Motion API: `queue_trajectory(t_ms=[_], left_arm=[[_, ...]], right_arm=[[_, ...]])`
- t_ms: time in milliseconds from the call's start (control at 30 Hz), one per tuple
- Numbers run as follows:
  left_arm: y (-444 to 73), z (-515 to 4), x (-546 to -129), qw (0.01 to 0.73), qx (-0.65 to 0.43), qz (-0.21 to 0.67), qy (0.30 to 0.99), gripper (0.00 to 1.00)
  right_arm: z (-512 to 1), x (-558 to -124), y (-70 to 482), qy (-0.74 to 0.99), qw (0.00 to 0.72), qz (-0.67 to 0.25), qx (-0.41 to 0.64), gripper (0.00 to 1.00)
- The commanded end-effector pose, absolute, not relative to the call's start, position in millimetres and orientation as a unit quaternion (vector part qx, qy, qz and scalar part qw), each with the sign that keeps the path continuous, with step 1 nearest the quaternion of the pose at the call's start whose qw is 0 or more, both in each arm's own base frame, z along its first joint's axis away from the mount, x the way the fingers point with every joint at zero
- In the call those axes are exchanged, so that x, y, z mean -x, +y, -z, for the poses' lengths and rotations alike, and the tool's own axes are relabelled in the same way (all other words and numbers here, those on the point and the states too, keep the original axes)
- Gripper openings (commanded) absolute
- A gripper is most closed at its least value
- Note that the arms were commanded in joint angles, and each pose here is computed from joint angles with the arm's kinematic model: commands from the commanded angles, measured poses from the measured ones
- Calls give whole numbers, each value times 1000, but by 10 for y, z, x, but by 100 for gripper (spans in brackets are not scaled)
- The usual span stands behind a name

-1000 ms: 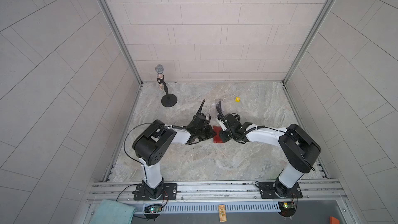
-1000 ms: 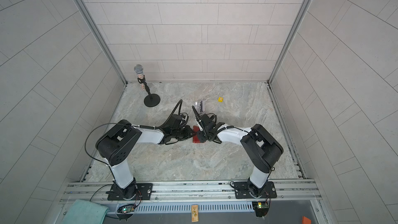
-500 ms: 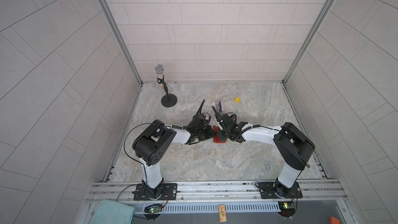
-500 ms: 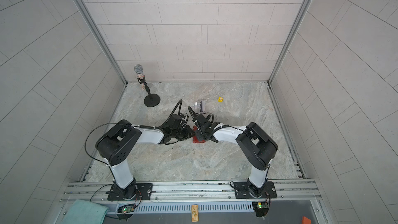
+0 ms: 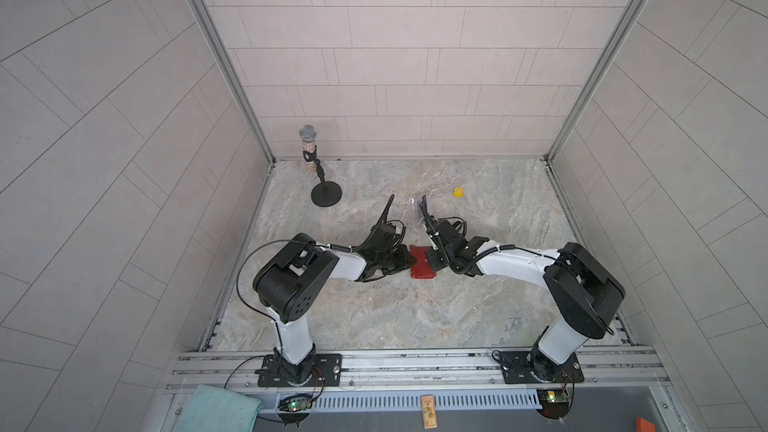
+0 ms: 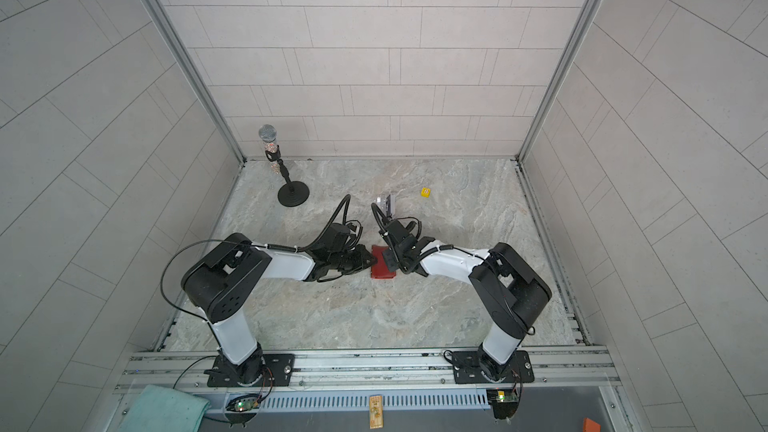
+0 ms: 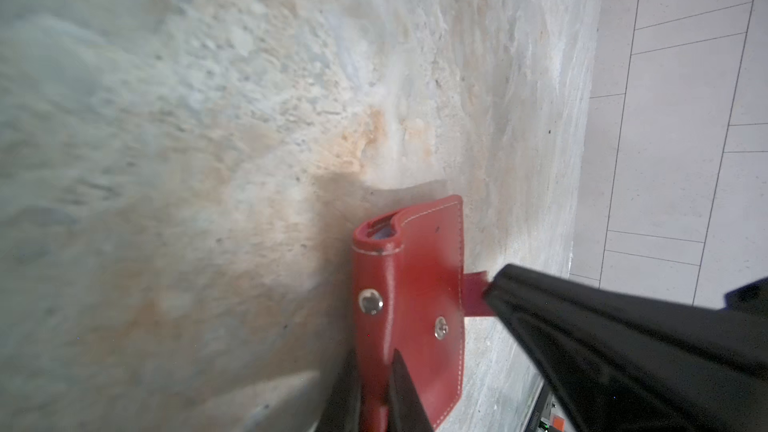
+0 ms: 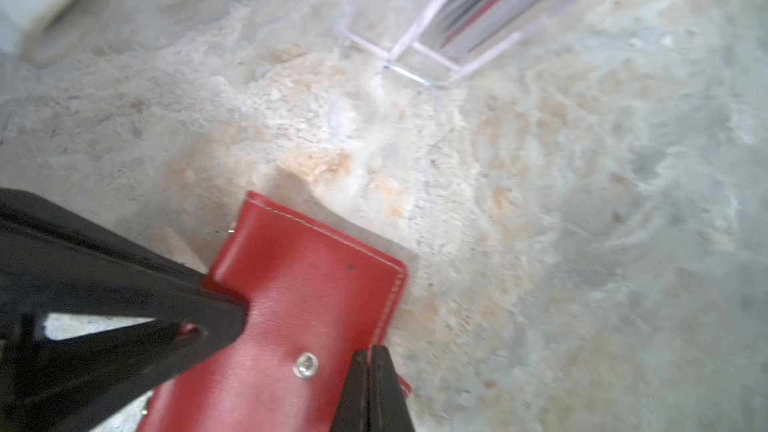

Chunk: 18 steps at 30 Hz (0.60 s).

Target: Put the credit cards into the card holder

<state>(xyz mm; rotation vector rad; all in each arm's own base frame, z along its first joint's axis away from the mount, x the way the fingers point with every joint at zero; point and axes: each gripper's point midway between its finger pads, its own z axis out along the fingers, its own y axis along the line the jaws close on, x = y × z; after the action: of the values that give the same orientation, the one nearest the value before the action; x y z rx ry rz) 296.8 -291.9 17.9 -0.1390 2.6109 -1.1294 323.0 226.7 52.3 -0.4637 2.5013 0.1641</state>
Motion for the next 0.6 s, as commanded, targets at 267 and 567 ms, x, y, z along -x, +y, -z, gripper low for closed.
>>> queue_trajectory(t_ms=[267,567], left_arm=[[-2758,-118,-2901,148,55,364,918,35],[-2784,-576,-2941,218,15,404,888,58]], right_arm=[[-947,-3155,2199,929,316,-125,146,0],[-1360,-3069,2498,897,342,-234,153,0]])
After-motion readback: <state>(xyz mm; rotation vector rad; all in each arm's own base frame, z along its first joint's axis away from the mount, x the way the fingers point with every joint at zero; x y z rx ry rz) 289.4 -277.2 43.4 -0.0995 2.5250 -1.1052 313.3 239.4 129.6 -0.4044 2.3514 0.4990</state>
